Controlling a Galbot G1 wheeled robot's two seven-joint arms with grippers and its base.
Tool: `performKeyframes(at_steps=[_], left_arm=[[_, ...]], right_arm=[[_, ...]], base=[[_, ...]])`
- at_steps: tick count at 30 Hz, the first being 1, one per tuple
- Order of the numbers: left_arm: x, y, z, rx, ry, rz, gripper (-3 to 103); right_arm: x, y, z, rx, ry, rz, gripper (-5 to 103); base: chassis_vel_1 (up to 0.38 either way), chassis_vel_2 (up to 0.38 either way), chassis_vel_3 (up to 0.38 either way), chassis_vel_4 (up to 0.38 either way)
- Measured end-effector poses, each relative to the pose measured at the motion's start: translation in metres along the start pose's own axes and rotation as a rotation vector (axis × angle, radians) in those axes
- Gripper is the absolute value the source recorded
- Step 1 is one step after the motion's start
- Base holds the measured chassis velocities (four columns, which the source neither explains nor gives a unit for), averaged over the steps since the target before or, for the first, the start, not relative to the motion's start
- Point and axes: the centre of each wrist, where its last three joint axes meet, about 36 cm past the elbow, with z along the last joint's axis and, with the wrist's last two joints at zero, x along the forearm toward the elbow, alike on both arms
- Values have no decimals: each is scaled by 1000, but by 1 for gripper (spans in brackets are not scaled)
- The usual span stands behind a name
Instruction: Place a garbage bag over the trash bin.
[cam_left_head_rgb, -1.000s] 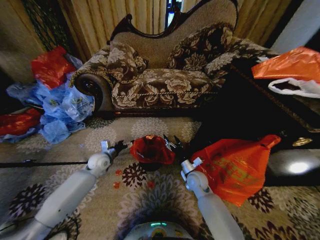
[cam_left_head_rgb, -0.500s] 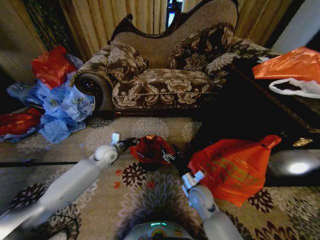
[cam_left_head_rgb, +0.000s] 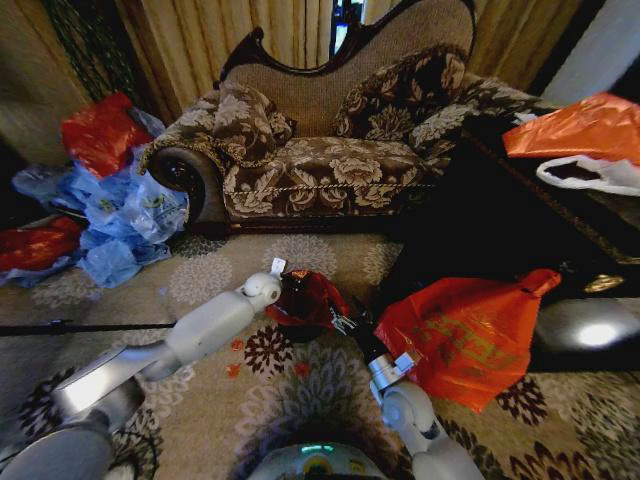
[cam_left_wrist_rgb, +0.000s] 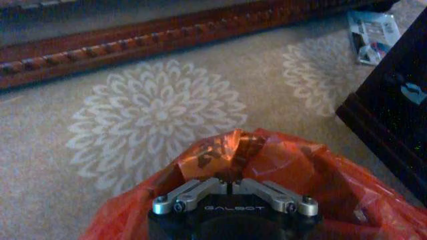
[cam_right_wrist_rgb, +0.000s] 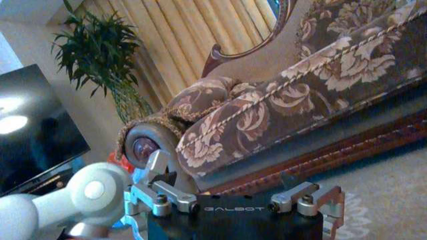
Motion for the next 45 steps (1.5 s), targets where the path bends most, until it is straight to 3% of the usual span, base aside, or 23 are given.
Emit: performKeyframes(at_steps=[13, 20, 24, 26, 29, 36, 40, 45], left_arm=[[-39, -19, -3, -33, 104, -23, 0], [-74, -19, -8, -33, 175, -62, 0], [-88, -16, -4, -28, 211, -80, 0], [-98, -20, -3, -12, 231, -78, 0], [-106, -26, -1, 0, 249, -72, 0], [-102, -34, 14, -6, 316, -38, 0], [-88, -48, 30, -11, 371, 3, 0], [-75, -56, 30, 13, 372, 23, 0]], right_arm=[[4, -6, -6, 11, 4, 13, 100], [20, 1, -24, 7, -56, -69, 100], [22, 11, -36, 60, -89, -44, 100], [22, 10, -40, 150, -105, -6, 100], [25, 7, -41, 193, -113, 4, 100], [30, 2, -43, 205, -114, 23, 100], [28, 0, -46, 205, -126, 38, 100], [29, 0, -45, 203, -123, 39, 100]], base=[[0, 0, 0, 0], [0, 0, 0, 0], [0, 0, 0, 0], [0, 0, 0, 0], [0, 0, 0, 0], [0, 0, 0, 0], [0, 0, 0, 0], [0, 0, 0, 0]])
